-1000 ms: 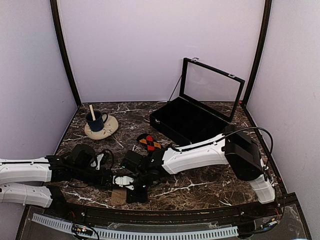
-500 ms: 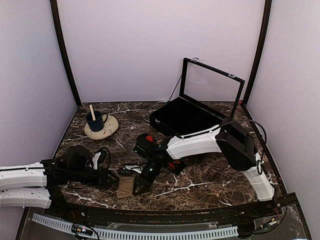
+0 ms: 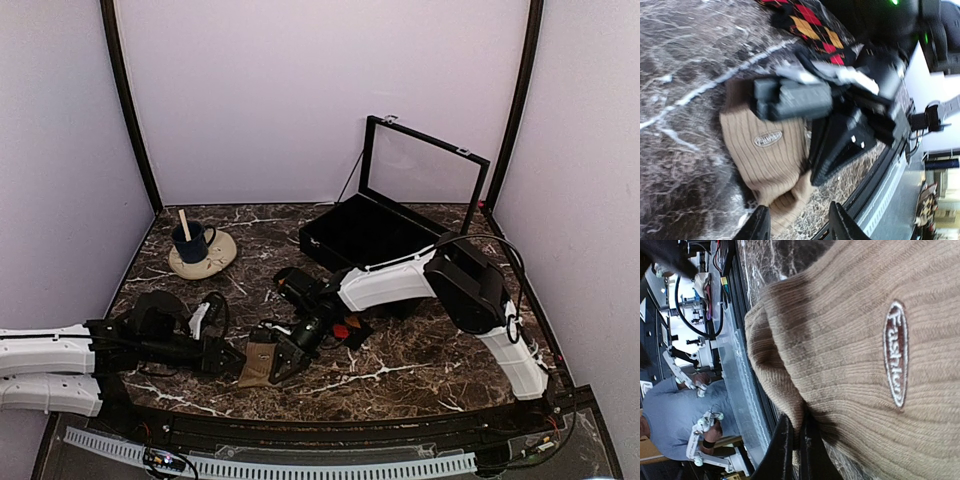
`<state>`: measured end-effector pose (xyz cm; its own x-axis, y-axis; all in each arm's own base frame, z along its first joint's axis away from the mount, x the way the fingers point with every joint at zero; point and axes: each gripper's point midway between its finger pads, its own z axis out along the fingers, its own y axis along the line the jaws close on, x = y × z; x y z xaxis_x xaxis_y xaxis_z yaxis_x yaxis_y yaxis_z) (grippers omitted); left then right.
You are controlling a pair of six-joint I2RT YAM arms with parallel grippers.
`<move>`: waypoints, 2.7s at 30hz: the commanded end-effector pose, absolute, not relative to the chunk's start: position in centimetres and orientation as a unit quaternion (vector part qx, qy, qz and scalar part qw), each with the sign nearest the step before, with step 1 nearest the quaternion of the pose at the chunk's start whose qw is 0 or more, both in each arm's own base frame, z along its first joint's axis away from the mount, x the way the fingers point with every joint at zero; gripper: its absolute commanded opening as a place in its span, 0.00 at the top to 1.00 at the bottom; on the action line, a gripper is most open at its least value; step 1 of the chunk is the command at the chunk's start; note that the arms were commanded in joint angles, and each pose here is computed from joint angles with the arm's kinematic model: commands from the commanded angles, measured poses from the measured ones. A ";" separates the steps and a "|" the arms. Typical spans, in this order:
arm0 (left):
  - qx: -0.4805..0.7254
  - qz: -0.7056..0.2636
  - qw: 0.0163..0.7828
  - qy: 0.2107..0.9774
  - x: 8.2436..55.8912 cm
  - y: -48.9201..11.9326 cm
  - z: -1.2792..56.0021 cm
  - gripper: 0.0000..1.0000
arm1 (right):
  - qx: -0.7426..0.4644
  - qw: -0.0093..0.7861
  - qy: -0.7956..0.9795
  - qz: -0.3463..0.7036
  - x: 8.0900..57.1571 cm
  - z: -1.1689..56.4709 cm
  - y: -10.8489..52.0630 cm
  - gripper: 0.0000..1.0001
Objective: Roll the socks
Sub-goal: Roll the sock at the corner of the board.
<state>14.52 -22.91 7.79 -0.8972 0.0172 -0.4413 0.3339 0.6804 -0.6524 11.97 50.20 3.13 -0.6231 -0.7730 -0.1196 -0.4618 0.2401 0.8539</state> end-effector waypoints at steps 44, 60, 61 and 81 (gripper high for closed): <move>0.442 -0.193 0.160 0.862 12.9 -28.6 3.9 0.66 | 0.360 0.221 -0.782 -0.459 13.2 2.0 46.9 1.00; 0.466 -0.196 0.120 0.855 12.2 -29.4 2.1 0.90 | 0.362 0.227 -0.784 -0.451 13.2 1.6 45.9 1.00; 0.467 -0.198 0.117 0.854 12.1 -29.5 2.1 0.92 | 0.363 0.226 -0.785 -0.447 13.2 1.5 45.8 1.00; 0.408 -0.331 -0.011 0.851 10.9 -30.0 1.5 1.00 | 0.362 0.202 -0.802 -0.430 14.2 1.2 44.3 0.78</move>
